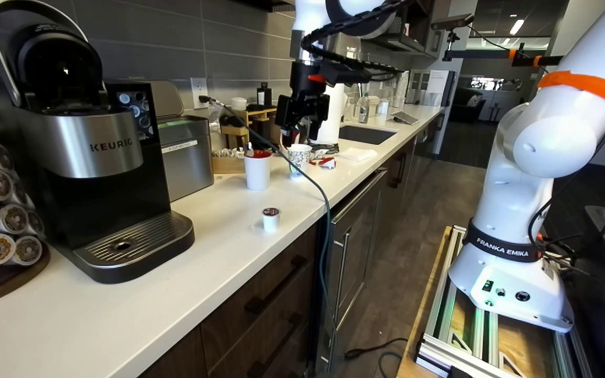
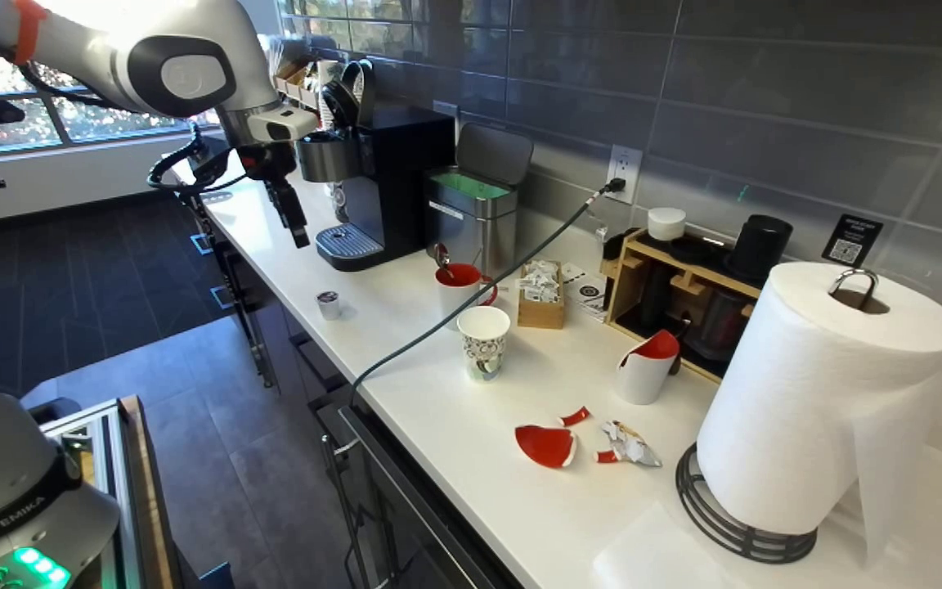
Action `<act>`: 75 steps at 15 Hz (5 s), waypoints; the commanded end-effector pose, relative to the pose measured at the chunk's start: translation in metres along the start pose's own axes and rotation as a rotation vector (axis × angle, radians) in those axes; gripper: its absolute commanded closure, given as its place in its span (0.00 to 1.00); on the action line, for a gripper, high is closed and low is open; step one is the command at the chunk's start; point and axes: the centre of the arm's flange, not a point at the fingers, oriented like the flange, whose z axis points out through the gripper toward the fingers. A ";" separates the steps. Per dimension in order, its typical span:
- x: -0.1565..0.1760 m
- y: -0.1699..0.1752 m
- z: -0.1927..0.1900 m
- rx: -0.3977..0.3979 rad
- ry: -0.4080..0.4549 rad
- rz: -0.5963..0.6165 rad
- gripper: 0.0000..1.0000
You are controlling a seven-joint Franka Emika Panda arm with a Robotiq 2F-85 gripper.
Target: Remove one coffee pod from the counter.
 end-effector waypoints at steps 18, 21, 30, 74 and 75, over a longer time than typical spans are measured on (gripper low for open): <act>0.042 -0.056 0.173 0.026 -0.133 -0.090 0.00; 0.045 -0.053 0.182 0.010 -0.146 -0.079 0.00; 0.048 -0.060 0.171 -0.018 -0.145 -0.092 0.71; -0.006 0.073 -0.502 -0.441 0.930 -0.093 0.46; -0.004 0.075 -0.501 -0.441 0.926 -0.091 0.46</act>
